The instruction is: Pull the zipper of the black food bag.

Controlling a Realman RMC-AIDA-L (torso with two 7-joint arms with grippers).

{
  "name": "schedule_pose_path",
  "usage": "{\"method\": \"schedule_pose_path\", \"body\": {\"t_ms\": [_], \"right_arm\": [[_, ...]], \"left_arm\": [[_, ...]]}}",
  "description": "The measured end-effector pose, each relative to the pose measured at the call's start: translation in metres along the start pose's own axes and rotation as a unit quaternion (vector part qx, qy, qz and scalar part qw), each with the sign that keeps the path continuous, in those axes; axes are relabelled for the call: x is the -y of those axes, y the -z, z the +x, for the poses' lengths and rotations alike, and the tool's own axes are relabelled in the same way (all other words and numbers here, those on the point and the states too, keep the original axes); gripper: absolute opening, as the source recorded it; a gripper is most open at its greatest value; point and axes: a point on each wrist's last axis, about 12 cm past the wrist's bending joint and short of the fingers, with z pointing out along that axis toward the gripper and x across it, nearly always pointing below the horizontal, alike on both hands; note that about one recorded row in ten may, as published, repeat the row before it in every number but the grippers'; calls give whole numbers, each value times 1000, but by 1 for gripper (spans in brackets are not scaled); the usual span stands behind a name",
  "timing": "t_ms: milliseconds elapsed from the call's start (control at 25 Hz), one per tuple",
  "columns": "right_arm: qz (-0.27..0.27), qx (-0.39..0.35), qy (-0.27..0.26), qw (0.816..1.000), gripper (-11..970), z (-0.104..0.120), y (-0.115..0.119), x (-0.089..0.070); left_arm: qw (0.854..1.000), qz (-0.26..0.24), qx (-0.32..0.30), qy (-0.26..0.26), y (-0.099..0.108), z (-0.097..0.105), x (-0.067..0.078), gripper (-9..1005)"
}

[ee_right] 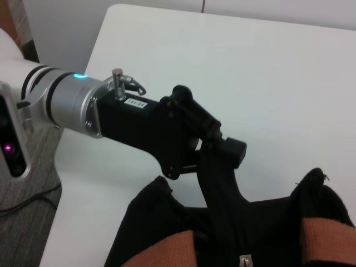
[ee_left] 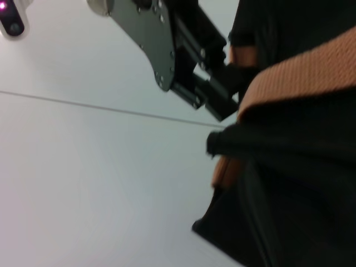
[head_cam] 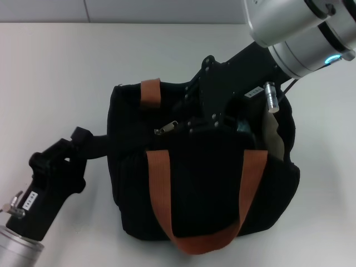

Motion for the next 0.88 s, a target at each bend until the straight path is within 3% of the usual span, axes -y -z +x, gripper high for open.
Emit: {"method": "schedule_pose_path", "body": {"t_ms": [320,680,880], "right_arm": [[2,2,-7,1000,295,4,-1,-1],[2,-4,-3,1000,302,5,-1,0],[10,-36,37,999,305,1,-3,1]], "left_arm": [[999,31,20,-1,8,-6,7,19],[996,71,37,-48,8,-8,16,20],[996,68,42,-51,5,-7,15,20]]}}
